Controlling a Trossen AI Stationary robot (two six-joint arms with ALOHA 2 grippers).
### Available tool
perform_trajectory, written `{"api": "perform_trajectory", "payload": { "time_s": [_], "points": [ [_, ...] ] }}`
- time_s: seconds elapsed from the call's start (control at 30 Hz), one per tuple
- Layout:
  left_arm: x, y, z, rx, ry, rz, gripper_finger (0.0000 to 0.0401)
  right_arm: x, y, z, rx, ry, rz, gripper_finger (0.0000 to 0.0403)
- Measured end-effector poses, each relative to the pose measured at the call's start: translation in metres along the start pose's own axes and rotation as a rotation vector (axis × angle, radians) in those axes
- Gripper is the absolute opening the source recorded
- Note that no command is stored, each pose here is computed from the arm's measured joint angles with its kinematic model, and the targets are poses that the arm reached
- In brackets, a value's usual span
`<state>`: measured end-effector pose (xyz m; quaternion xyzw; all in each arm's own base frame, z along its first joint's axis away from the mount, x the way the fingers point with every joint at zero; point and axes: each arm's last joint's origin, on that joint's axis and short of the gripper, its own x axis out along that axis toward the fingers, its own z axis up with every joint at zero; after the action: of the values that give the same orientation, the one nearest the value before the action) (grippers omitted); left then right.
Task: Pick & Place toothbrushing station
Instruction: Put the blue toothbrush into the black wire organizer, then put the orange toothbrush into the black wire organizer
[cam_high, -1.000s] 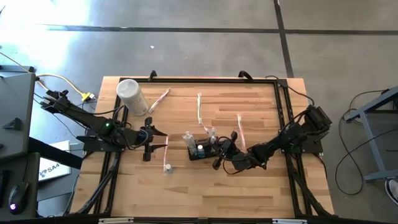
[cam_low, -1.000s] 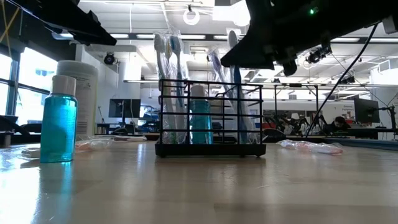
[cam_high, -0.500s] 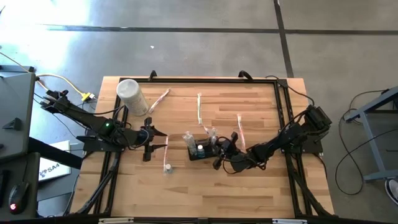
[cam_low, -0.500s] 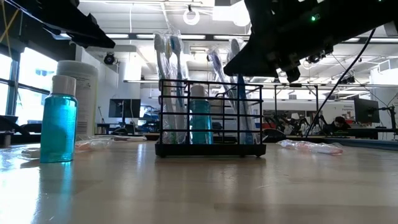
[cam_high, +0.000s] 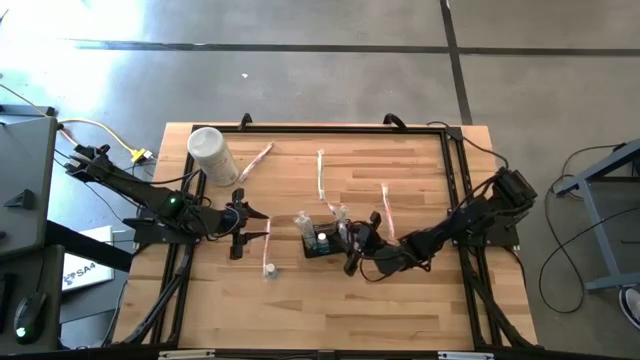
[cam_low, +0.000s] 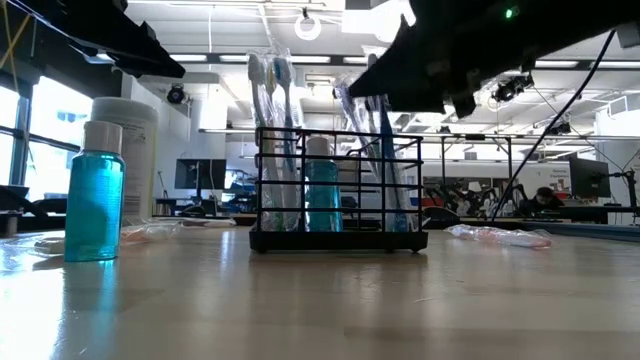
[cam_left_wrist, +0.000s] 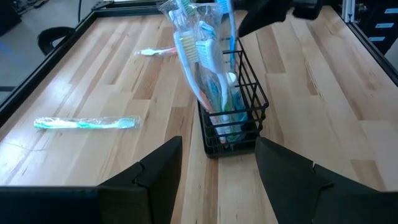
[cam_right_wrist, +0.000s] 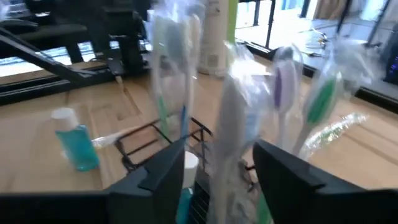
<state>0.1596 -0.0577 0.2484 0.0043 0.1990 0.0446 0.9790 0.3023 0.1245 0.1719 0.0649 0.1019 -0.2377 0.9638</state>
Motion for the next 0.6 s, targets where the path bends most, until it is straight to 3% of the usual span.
{"api": "perform_trajectory", "payload": {
  "time_s": [0.23, 0.37, 0.6],
  "points": [
    [0.000, 0.000, 0.000, -0.015, 0.002, 0.000, 0.0200, -0.021, 0.001, 0.022, 0.001, -0.024, 0.047, 0.0212],
    [0.000, 0.001, -0.003, -0.037, 0.030, 0.007, 0.0200, -0.039, -0.007, 0.037, -0.062, -0.002, 0.031, 0.0207],
    [0.000, 0.002, -0.008, -0.053, 0.076, 0.019, 0.0200, -0.070, -0.031, 0.062, -0.006, 0.041, 0.016, 0.0190]
  ]
}}
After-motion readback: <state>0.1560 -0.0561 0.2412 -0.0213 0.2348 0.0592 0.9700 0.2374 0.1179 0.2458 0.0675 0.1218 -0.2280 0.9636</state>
